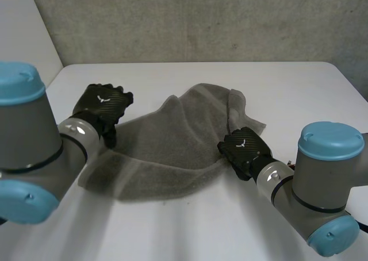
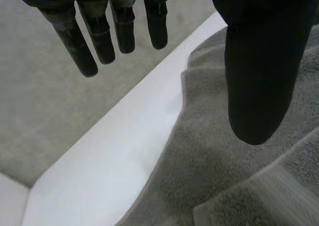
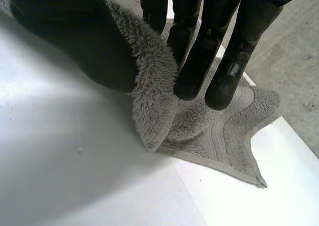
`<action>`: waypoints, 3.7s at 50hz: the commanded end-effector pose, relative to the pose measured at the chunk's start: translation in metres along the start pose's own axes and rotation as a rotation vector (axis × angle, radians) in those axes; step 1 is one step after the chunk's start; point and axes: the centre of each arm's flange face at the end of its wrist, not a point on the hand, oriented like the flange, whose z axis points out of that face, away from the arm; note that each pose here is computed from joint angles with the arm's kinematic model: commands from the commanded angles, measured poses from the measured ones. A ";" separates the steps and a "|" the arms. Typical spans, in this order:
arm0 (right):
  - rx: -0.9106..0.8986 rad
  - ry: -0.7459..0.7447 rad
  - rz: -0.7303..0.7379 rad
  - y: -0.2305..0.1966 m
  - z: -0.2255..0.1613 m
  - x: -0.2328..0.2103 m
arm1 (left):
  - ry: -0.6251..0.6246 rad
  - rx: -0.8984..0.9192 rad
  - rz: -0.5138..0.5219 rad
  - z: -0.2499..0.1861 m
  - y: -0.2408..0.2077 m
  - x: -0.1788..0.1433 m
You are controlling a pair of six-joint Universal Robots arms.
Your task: Fold the towel.
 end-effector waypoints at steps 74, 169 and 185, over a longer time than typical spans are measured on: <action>-0.028 -0.014 -0.031 0.009 -0.001 -0.005 | 0.140 -0.316 -0.015 0.052 0.094 0.025; 0.447 0.523 -0.212 -0.162 -0.007 0.157 | -0.403 0.656 -0.142 0.049 -0.129 -0.082; -0.095 -0.046 -0.056 -0.025 -0.005 0.020 | -0.244 0.149 -0.112 0.038 0.045 -0.025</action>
